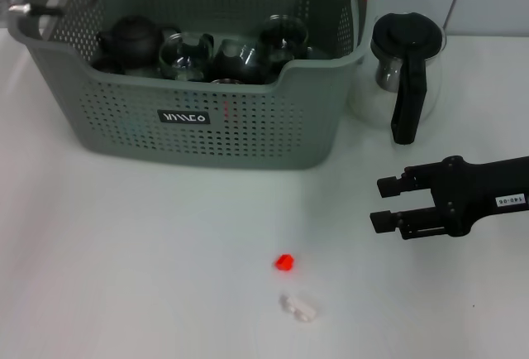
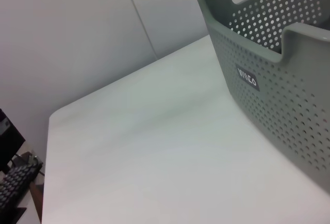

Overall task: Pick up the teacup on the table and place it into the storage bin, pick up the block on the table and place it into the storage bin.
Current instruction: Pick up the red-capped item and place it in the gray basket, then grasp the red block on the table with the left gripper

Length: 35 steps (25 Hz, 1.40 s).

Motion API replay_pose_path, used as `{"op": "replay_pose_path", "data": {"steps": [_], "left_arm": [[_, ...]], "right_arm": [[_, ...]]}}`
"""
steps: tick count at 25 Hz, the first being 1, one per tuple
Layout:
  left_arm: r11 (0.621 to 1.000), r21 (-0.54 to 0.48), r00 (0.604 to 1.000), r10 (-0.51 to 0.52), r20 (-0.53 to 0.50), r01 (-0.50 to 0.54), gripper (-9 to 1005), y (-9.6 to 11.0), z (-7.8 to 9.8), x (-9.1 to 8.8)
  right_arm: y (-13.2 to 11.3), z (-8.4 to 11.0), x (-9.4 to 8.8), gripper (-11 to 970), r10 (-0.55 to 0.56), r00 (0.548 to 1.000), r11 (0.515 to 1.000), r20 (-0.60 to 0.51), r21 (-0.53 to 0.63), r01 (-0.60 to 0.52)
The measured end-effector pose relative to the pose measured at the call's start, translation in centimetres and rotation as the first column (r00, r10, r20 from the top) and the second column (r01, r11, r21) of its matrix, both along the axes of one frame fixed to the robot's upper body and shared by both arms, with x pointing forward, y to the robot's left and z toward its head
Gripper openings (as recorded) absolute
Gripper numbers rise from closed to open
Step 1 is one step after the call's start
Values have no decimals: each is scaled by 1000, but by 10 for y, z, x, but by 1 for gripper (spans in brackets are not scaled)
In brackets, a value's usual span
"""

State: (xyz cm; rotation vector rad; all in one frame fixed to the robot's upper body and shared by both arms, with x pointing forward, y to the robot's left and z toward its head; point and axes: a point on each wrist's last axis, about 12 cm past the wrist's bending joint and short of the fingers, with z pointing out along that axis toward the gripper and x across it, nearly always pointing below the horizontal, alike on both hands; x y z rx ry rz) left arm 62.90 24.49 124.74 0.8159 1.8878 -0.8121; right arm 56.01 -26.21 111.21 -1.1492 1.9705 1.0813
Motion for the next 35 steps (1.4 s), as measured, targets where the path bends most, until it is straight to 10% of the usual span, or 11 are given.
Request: {"op": "replay_pose_path", "data": {"steps": [10, 21, 26, 35], "left_arm": [[875, 444, 976, 216, 3, -194, 234, -48, -58, 52], [798, 583, 979, 204, -18, -156, 240, -64, -65, 54], [813, 559, 978, 206, -16, -162, 450, -66, -64, 49], [956, 265, 991, 132, -1, -127, 779, -43, -15, 4]], "right_arm": [[-1, 4, 1, 699, 8, 1000, 1000, 10, -3, -8], [0, 6, 5, 699, 6, 1000, 1000, 22, -11, -5], [1, 6, 5, 700, 7, 1000, 1000, 24, -10, -7], [1, 5, 4, 701, 6, 1000, 1000, 18, -5, -6]]}}
